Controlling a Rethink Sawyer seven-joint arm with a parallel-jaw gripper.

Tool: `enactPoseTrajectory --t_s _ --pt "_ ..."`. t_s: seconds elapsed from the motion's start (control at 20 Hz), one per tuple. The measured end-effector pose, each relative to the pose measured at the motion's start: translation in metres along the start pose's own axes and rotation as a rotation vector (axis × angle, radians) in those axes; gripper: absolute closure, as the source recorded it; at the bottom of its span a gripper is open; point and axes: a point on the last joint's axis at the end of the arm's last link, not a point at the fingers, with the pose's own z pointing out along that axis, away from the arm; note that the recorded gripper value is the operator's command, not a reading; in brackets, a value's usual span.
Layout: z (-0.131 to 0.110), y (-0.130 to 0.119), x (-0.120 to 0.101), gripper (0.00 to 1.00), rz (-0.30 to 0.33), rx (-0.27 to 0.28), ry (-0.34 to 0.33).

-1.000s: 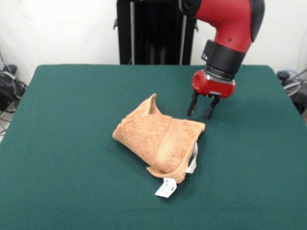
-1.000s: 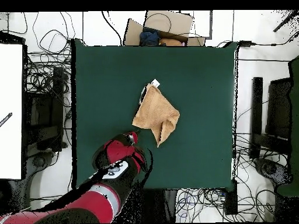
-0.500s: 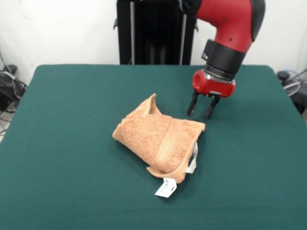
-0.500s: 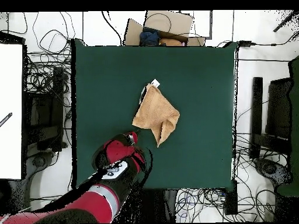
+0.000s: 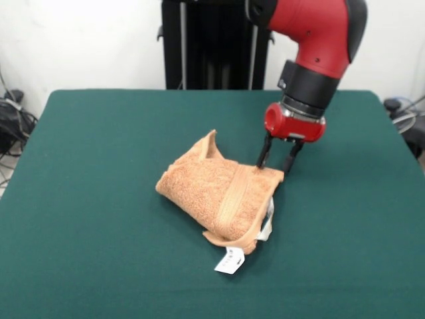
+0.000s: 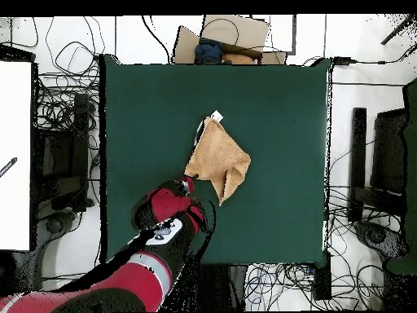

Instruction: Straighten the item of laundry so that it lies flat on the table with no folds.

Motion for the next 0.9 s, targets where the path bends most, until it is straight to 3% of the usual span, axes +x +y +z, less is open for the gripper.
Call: enactPoseTrajectory --t_s 0.9 --pt "0.010 -0.013 -0.010 0.00 -0.013 0.004 -0.020"
